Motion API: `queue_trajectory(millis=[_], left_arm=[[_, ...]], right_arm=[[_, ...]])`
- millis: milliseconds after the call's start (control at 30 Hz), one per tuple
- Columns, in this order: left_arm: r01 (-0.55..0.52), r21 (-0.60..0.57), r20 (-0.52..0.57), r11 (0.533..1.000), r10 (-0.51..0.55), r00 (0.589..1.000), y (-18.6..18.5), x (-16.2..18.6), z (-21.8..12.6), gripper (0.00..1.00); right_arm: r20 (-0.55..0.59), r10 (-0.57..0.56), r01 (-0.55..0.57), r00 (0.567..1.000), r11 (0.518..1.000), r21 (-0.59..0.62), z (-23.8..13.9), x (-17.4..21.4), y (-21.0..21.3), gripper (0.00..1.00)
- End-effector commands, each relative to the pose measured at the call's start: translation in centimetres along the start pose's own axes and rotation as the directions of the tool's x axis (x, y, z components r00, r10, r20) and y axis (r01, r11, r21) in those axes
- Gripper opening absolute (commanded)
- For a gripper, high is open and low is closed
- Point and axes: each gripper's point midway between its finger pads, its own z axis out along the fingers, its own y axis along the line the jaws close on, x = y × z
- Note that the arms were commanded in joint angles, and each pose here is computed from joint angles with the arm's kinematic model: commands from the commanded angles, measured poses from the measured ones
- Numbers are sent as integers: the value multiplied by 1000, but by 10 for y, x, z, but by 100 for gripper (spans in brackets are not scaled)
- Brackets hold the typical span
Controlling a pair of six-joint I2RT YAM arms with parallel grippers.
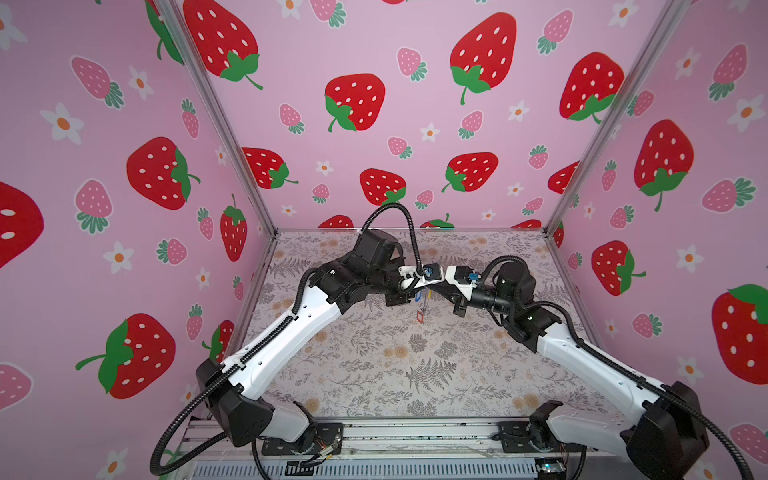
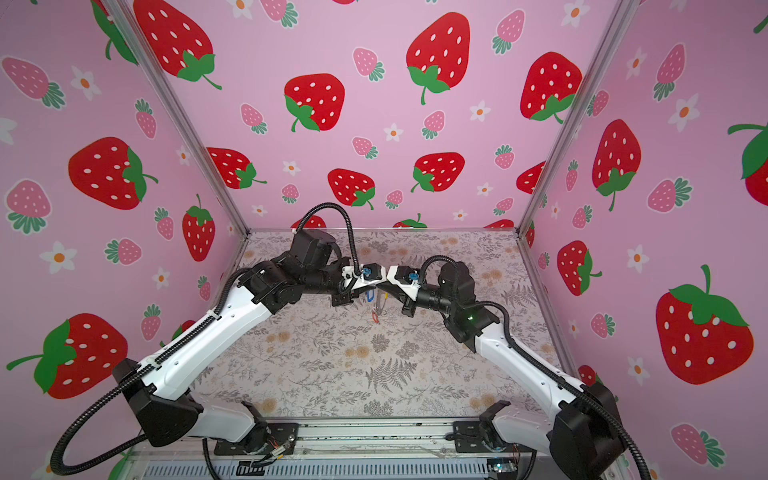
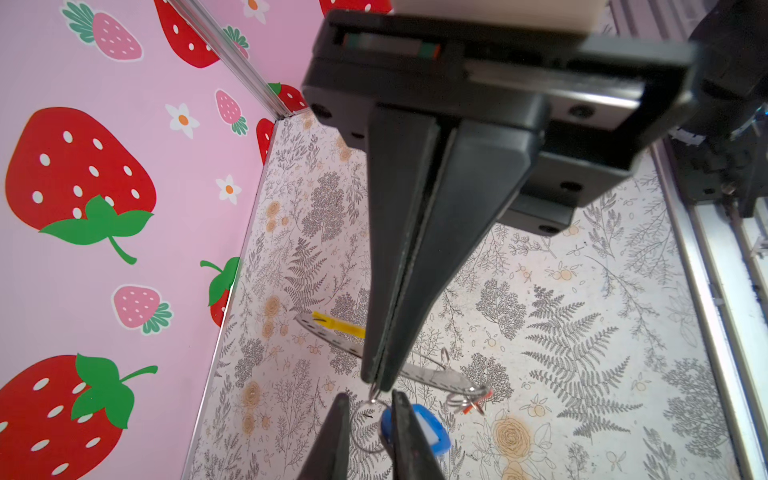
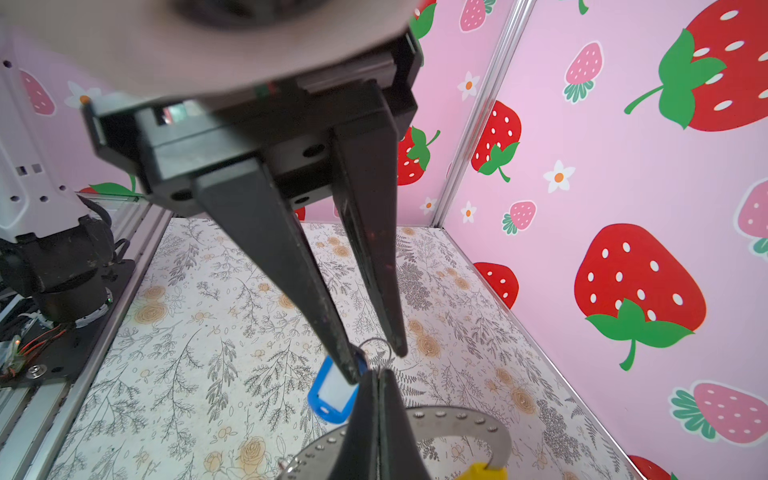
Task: Put the keys on the keyring
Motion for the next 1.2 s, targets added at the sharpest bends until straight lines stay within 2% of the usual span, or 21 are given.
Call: queue_trajectory(millis=[0,167,367,533,933,1067,1167], left_arm=[[71,-15,98,997,-70,993,9,-9,-15,28],[136,-26,133,990,-131,982,8,-7,-22,31],[210,19,169,978,-210,963,0,-10,-22,32],[288,31,175,957,-289,941,-1,-9,-17,38],[436,-148,151,888,-415,897,19,8,-1,50],[445,-148,144,883,-426,893,17,9,4,50],[458,-119,168,881,-437,884,15,3,6,45]], right_arm=[[50,-33,32,998,999,31,-5,-15,-3,0],[63,-38,35,997,998,51,-6,-19,-6,0],[60,-35,31,998,997,66,-5,-18,-10,0],[62,-36,31,997,996,80,-5,-19,-13,0],[57,-32,24,998,991,134,-5,-22,-24,0],[53,-30,23,998,990,140,-5,-22,-26,0],[50,-29,22,998,990,142,-4,-22,-27,0]])
